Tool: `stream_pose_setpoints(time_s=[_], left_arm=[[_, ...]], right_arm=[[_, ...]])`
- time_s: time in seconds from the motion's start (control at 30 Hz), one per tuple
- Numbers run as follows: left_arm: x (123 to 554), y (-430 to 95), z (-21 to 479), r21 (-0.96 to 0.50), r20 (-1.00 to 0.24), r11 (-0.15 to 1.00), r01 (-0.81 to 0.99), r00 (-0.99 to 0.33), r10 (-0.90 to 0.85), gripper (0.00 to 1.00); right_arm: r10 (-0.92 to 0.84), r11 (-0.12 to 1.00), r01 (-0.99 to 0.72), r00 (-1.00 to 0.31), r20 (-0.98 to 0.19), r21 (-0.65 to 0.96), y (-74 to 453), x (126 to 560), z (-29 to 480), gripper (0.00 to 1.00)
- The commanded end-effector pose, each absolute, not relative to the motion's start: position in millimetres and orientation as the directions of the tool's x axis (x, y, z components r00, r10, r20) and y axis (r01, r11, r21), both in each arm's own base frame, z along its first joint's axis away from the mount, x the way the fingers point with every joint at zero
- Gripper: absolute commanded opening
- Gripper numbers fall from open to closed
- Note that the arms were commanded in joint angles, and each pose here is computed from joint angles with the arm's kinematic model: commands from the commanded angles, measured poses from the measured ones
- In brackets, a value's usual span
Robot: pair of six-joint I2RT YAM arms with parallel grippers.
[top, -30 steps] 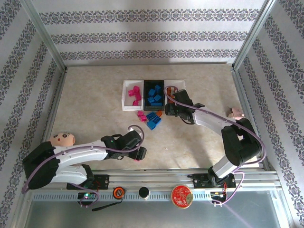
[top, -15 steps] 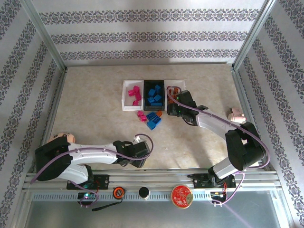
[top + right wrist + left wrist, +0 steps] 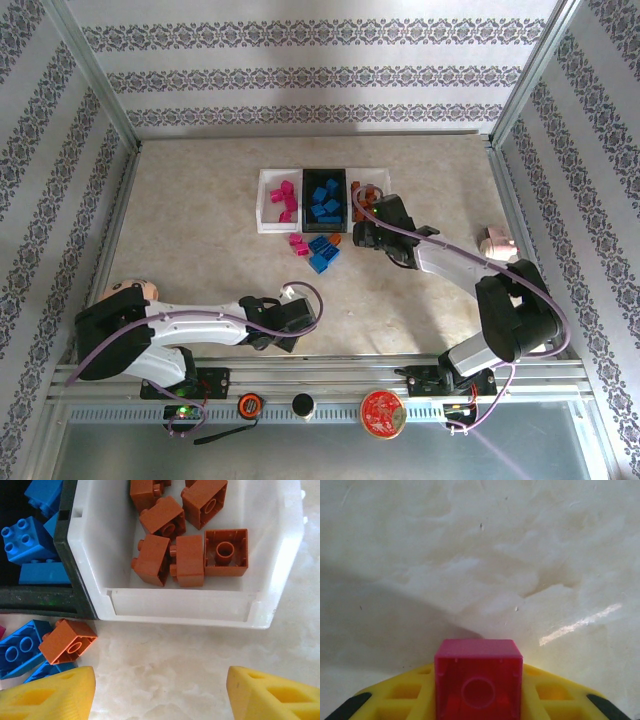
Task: Sort the legos into containers by color
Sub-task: Pick up the lego from the middle-left of the table, then place the lego in the container.
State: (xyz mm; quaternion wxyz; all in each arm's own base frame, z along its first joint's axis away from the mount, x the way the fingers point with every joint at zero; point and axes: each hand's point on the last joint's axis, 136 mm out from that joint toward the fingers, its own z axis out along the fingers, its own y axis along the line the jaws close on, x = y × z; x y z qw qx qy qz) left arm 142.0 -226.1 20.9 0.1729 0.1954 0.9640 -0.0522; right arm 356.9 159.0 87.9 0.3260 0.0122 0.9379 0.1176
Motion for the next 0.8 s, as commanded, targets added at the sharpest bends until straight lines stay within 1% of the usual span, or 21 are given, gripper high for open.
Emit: stream_pose_setpoints(time_s=[0.0,0.17,0.23,0.4,0.47,0.63,0.77], left_arm=[[163.0,-235.2,47.5,-0.094,-0.435,0.914,0.394,-0.843,0.318,0.3],[205.0,-220.3,86.1,-0.167,-0.53,0.93,0.327,-0.825,0.195,0.29],[225.9,-211.7,104.8,-0.221,-0.578,0.931,0.291,-0.808,0.116,0.29],[276.3,-197.8,141.7,-0.355,-0.634,0.907,0.224,-0.771,-0.057,0.29],[294.9,-198.7,153.7,-0.403,-0.641,0.889,0.218,-0.76,-0.104,0.29],[345.7,-198.0,167.2,-0.515,-0.605,0.842,0.162,-0.765,-0.223,0.28],[383.8,-192.4,170.1,-0.527,-0.599,0.842,0.114,-0.753,-0.273,0.29]], right_arm=[[0.139,0.969,-0.028,-0.763,-0.631,0.246,152.9,356.6,97.5,0.7],[0.157,0.965,-0.022,-0.752,-0.64,0.262,149.7,350.3,102.5,0.7],[0.165,0.962,-0.022,-0.747,-0.645,0.271,148.4,346.3,105.0,0.7],[0.171,0.955,-0.034,-0.746,-0.644,0.293,148.9,335.6,108.0,0.7],[0.172,0.954,-0.034,-0.75,-0.639,0.297,148.9,331.7,106.3,0.7],[0.172,0.955,-0.031,-0.754,-0.634,0.296,147.5,325.6,103.5,0.7],[0.169,0.956,-0.03,-0.757,-0.631,0.292,147.5,321.5,101.6,0.7]])
